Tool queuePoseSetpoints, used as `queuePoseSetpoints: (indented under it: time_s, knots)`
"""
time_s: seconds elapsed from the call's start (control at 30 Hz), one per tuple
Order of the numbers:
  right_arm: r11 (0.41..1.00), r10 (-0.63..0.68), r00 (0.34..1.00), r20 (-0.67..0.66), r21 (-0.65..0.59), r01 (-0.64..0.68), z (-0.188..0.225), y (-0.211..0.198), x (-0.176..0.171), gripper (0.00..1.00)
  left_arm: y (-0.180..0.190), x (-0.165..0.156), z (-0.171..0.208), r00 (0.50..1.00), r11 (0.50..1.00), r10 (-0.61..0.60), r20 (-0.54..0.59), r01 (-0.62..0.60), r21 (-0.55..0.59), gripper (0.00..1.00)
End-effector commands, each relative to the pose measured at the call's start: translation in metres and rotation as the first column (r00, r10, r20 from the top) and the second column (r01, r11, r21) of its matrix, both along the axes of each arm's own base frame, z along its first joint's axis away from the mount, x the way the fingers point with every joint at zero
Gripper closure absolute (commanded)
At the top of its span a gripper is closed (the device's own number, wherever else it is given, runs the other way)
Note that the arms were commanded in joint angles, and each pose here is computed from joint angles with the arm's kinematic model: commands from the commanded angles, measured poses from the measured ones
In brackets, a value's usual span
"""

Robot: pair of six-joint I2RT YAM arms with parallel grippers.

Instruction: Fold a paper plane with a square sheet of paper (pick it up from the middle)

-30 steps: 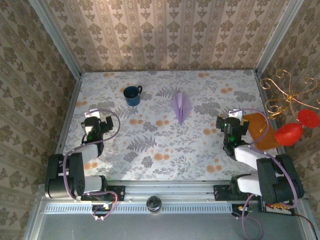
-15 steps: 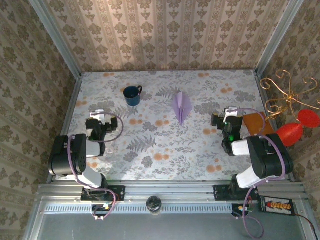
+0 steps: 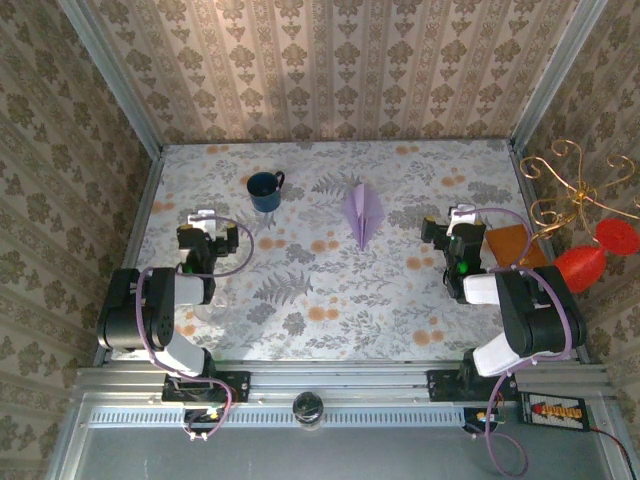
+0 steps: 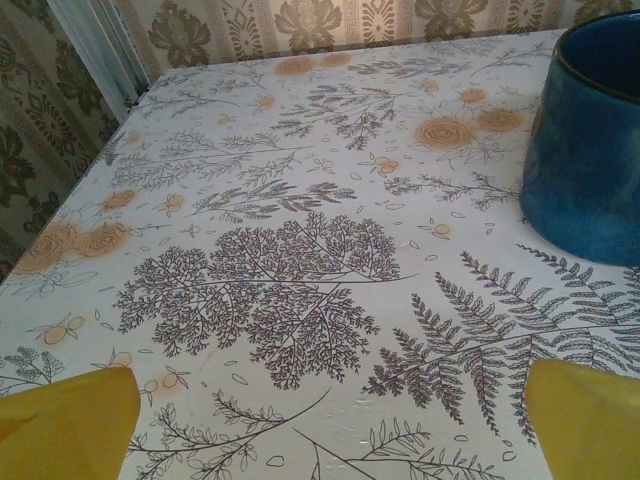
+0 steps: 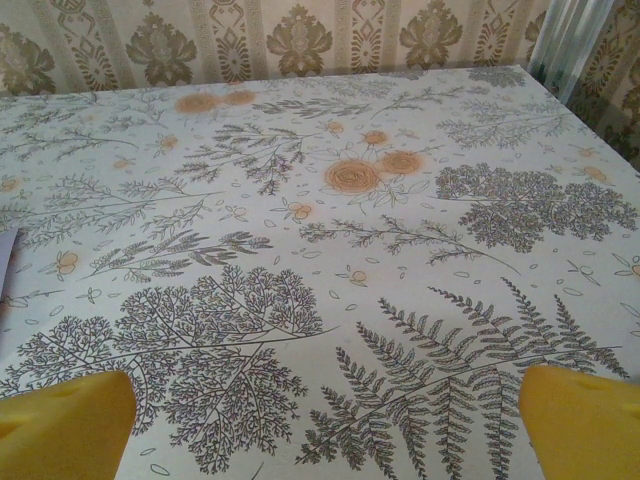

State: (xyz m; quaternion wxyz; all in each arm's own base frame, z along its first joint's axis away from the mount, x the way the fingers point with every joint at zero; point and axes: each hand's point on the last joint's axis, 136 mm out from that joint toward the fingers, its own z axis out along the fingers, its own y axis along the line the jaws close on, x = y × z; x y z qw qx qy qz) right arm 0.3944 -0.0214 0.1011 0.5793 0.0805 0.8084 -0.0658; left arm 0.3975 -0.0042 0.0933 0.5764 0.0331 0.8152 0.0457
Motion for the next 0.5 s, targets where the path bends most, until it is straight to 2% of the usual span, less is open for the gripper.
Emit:
queuePoseSetpoints:
  time_s: [0.0, 0.13, 0.47]
  knots:
    - [1.000, 0.012, 1.000, -0.012, -0.007, -0.012, -0.0022, 0.0005, 0.0015, 0.00, -0.0021, 0.0017, 0.0032, 1.000, 1.000, -0.016, 0.006, 0.016, 0.022, 0.00]
    - [1.000, 0.011, 1.000, -0.012, -0.007, -0.011, -0.0021, 0.0001, 0.0017, 0.00, -0.0016, 0.0041, 0.0016, 0.999, 0.999, -0.045, -0.011, 0.045, -0.014, 0.00]
    - [1.000, 0.012, 1.000, -0.008, -0.009, -0.012, -0.0017, 0.0002, 0.0007, 0.00, -0.0024, 0.0042, 0.0013, 0.999, 0.999, -0.047, -0.013, 0.047, -0.014, 0.00]
